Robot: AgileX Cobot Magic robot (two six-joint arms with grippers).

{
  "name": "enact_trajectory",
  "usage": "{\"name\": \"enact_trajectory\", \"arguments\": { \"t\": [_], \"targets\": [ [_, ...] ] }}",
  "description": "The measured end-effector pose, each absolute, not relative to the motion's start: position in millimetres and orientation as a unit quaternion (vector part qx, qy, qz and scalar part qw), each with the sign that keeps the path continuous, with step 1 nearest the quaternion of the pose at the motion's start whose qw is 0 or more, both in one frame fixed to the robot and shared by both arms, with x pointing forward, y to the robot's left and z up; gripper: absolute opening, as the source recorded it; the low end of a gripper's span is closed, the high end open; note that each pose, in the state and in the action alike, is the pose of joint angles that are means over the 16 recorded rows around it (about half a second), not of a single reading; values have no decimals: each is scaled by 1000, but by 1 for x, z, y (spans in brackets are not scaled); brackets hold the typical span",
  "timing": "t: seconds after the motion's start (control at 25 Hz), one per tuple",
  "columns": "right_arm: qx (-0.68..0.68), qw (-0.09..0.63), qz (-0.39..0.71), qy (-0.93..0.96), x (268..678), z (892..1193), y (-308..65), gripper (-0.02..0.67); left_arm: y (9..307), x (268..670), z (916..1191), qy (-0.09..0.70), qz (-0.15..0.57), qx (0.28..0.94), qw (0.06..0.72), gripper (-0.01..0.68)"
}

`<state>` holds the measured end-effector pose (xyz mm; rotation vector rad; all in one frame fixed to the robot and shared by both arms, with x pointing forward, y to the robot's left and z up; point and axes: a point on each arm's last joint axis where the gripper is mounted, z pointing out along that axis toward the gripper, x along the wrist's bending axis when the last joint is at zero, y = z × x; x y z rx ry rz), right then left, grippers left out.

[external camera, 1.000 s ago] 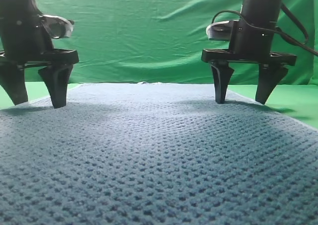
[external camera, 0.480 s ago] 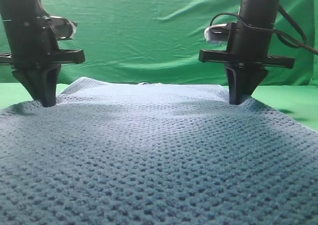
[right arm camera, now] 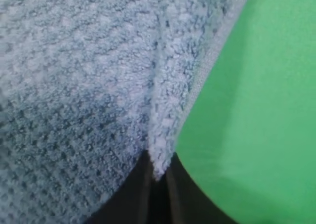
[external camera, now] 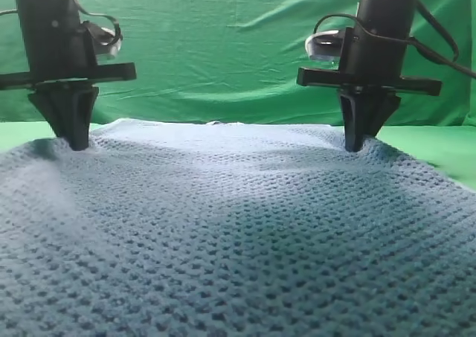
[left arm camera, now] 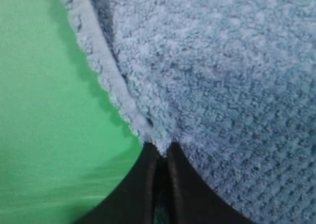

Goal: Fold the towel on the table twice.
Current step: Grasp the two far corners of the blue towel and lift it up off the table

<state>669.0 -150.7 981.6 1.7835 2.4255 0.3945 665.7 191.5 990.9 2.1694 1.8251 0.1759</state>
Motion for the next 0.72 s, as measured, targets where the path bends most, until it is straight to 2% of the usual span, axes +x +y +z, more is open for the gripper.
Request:
{"name": "enact_trajectory", "arguments": {
  "t": [0.16,0.44,0.56,0.72],
  "targets": [
    [573,107,187,791,682,1036,-148,0,189,675,1045,623,109,744,217,0],
    [529,234,314,753,688,1149,-150,0,190,676,1150,580,217,700,356,0],
    [511,274,348,737,684,1181,-153,0,191,674,1178,562,251,683,394,0],
    [498,300,362,729,680,1200,-156,0,192,673,1192,550,274,671,416,0]
  ]
}}
